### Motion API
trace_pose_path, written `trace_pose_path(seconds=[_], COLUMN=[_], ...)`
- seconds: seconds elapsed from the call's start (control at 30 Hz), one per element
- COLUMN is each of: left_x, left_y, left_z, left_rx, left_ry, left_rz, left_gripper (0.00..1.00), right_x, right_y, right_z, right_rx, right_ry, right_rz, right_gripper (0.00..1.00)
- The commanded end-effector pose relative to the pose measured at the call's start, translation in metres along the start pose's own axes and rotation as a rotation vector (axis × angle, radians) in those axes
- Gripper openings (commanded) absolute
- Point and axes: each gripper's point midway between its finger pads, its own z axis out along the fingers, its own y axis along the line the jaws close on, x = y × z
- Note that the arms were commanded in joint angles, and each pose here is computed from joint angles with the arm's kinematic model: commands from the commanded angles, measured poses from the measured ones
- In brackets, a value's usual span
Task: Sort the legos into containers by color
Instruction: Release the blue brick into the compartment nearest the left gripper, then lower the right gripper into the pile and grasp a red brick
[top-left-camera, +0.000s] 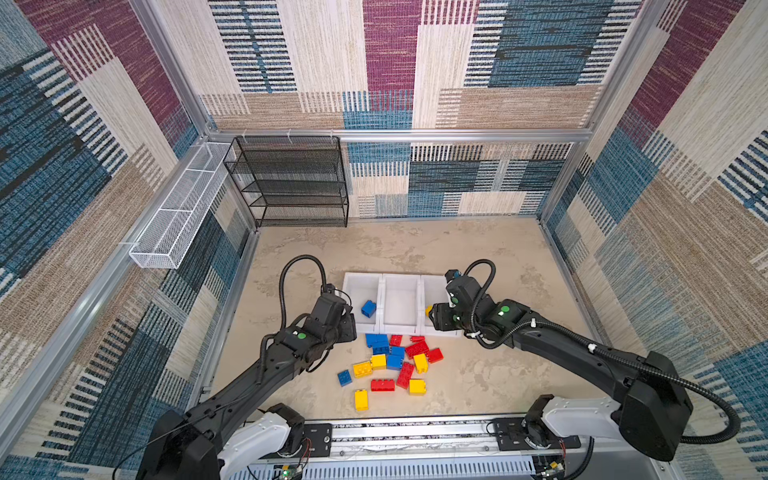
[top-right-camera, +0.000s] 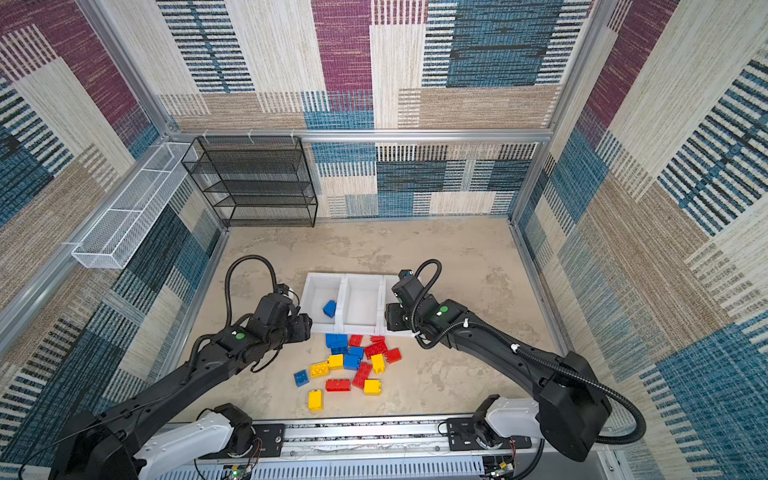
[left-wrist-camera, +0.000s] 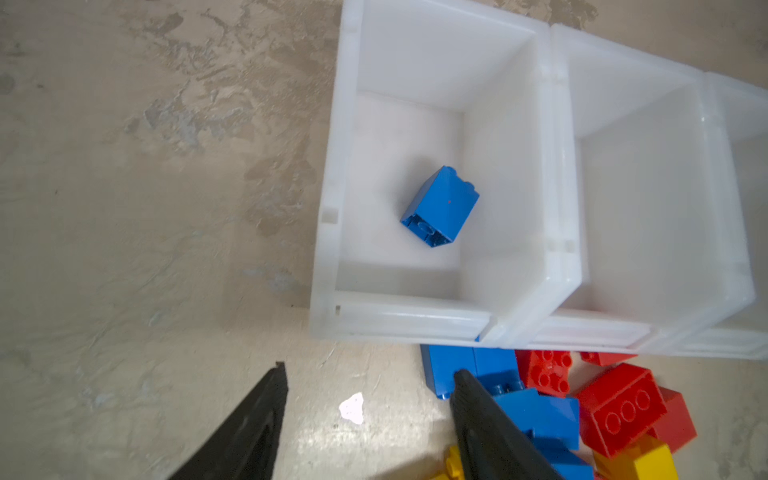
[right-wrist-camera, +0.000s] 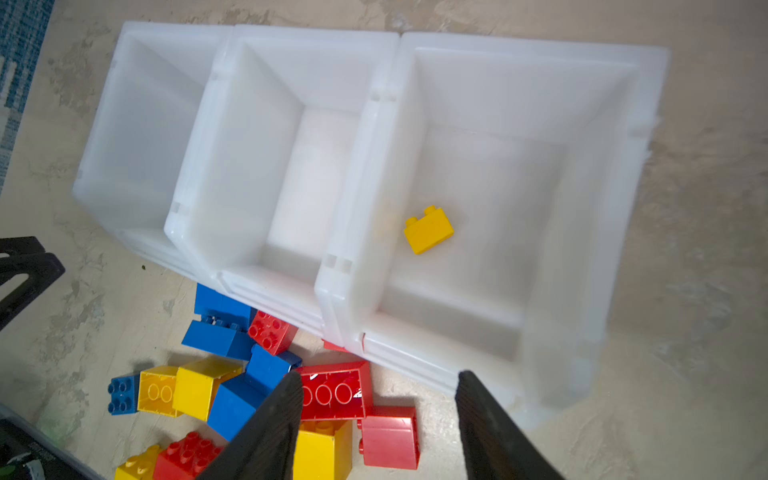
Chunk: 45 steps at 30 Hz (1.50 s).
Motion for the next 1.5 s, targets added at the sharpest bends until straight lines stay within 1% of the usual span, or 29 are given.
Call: trace_pose_path(seconds=[0.0, 0.2, 0.4, 0.5, 0.63, 0.93, 1.47], left_x=[0.015, 0.027, 0.030, 0.032, 0.035, 0.039, 0.043], left_y=[0.016, 0.024, 0.023, 0.022, 0.023, 0.027, 0.029], left_z=[-0.005, -0.008, -0.007, -0.006, -0.006, -0.008, -0.006], left_rx=[-0.041, -0.031, -0.024, -0.018, -0.015, -0.016, -0.019], left_ry=[0.009, -0.004, 0.011, 0.022, 0.026, 0.019, 0.024], left_rz=[-0.070, -0.116, -0.115, -0.123, -0.130, -0.145, -0.152], left_gripper=[0.66, 0.67, 0.66, 0.66, 0.66, 0.66, 0.66], right_x=[0.013, 0.051, 0.076, 0.085, 0.089, 0.088, 0.092], right_y=[0.013, 0.019, 0.029, 0.030, 0.033, 0.034, 0.036], right_z=[0.006, 0.020, 0.030, 0.037, 0.045, 0.058, 0.069], right_rx=[-0.021, -0.002, 0.001, 0.028, 0.044, 0.078, 0.087], right_ry=[0.046, 0.156, 0.216, 0.244, 0.261, 0.273, 0.300], right_rz=[-0.047, -0.088, -0.155, -0.189, -0.218, -0.252, -0.263], right_gripper=[0.62, 0.64, 0.69, 0.76, 0.78, 0.79, 0.79])
